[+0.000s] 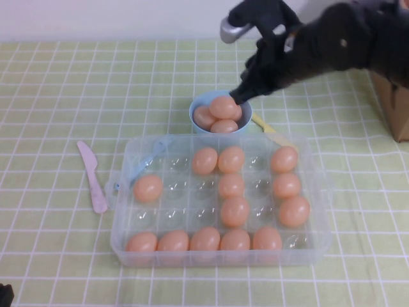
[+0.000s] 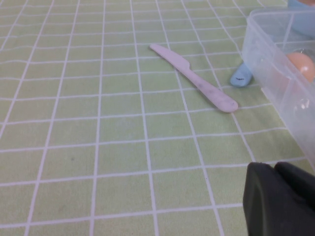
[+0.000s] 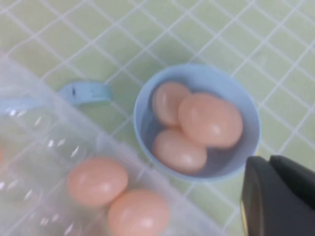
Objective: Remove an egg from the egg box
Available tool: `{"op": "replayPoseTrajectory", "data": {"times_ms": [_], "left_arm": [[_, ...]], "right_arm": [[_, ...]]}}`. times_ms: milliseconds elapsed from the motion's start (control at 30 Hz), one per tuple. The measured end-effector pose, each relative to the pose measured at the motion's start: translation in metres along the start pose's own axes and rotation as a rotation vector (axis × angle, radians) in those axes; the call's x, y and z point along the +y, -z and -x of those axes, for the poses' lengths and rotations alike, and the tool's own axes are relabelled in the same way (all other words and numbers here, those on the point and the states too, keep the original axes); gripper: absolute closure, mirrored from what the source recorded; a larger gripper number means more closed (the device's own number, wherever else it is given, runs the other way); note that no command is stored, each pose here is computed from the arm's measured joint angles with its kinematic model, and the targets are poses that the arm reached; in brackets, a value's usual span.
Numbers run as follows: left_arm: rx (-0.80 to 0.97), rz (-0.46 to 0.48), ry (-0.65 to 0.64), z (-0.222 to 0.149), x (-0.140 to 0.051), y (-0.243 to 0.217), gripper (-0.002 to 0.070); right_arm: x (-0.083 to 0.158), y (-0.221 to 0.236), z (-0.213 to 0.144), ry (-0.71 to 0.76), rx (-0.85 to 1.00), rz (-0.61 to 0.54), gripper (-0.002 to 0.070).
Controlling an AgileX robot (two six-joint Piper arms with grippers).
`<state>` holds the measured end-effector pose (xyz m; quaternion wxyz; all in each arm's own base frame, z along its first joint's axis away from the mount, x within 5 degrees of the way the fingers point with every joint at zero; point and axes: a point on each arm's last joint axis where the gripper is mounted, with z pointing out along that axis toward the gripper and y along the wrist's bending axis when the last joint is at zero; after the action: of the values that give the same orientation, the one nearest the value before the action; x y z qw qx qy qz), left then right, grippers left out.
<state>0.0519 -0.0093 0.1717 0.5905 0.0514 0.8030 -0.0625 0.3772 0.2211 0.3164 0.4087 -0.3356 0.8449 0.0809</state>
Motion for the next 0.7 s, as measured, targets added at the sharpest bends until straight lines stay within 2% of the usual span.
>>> {"op": "replayPoseTrajectory", "data": {"times_ms": [400,533,700], "left_arm": [[0.0,0.0,0.0,0.0,0.0,0.0,0.0678],[0.001,0.0,0.0,0.0,0.0,0.0,0.0678],[0.001,0.0,0.0,0.0,0.0,0.0,0.0678]], "right_arm": [[0.022,0.112,-0.08,-0.015,-0.038,-0.008,0.0692],[0.03,0.12,-0.116,-0.058,-0.082,-0.014,0.0692],[0.032,0.124,-0.151,-0.086,-0.268,-0.093,0.0692]]}}
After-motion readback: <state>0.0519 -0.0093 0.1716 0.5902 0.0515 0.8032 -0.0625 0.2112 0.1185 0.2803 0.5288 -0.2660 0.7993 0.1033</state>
